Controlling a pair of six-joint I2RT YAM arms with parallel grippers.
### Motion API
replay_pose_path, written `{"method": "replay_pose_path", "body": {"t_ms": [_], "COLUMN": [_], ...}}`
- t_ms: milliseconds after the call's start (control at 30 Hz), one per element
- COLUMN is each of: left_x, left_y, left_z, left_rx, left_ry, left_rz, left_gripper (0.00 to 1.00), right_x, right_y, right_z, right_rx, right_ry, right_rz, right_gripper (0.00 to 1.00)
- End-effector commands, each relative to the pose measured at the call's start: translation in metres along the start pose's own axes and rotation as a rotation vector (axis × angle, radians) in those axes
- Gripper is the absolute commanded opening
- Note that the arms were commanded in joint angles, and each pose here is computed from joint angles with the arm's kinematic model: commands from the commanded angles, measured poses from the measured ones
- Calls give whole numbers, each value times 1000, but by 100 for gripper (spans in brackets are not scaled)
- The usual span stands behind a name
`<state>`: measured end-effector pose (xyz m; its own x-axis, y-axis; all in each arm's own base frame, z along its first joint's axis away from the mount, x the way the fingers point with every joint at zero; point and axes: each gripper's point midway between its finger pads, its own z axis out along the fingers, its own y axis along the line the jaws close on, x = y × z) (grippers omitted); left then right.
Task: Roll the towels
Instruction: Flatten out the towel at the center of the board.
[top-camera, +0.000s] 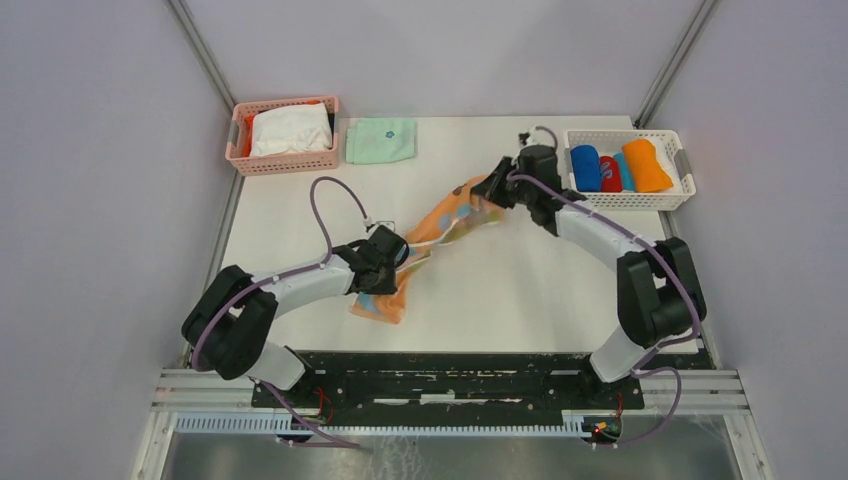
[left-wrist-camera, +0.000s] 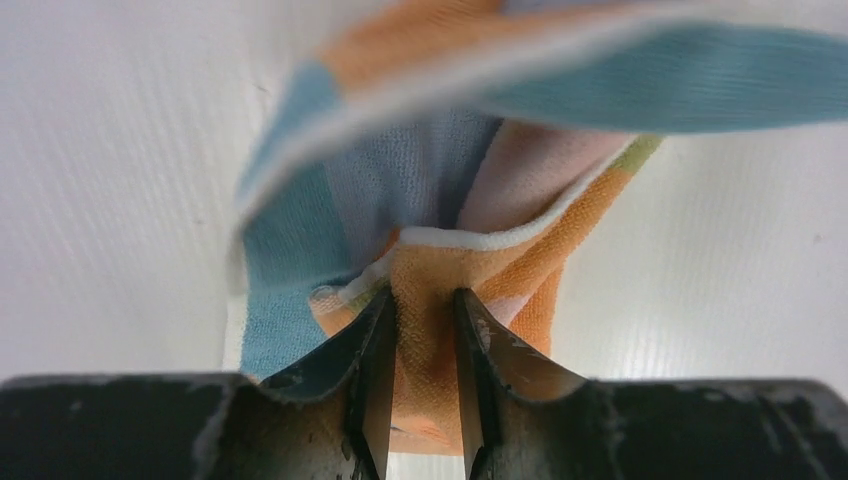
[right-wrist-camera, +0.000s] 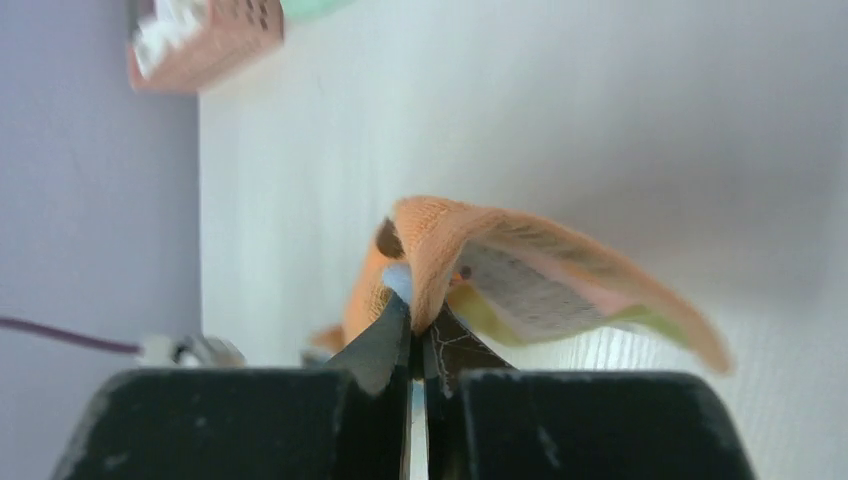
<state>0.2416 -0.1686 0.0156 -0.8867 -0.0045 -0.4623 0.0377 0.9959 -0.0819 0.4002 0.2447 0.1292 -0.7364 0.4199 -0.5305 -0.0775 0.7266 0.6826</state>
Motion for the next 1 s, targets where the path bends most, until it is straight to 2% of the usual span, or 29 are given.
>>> {"method": "replay_pose_path", "body": {"t_ms": [0,100,167,233,333,500,667,800,967], "left_x": [40,50,50,46,34,17,4,-3,2], "left_y": [-3,-8,-11,-14,-16,-22,-32,-25,8], "left_z": [-9,-17,-22,-24,-26,-32,-53,-71,-67], "left_rx": [-32,-26,-11,3,-9,-11,71,84,32], "left_ry": [93,109,102,86,50,7,-48,-91,-80], "left_rz": [58,88,86,79,85,74,21,-45,-200], "left_gripper": [34,33,34,37,41,51,64,70,71], "right_x": [-80,-117,-129,-138,-123,-81,-42,-26,-22], "right_y": [-2,-24,-37,-40,-49,-82,-115,-117,-115], "right_z": [-43,-51,-48,-41,-32,-42,-54,-41,-26], "right_rx": [119,200,251,277,290,364,412,359,311], "right_ry": [-131,-208,-218,-180,-64,75,155,222,203], "right_rz": [66,123,104,47,-23,-119,-203,-194,-129], "right_gripper": [10,25,38,47,55,63,65,65,65]}}
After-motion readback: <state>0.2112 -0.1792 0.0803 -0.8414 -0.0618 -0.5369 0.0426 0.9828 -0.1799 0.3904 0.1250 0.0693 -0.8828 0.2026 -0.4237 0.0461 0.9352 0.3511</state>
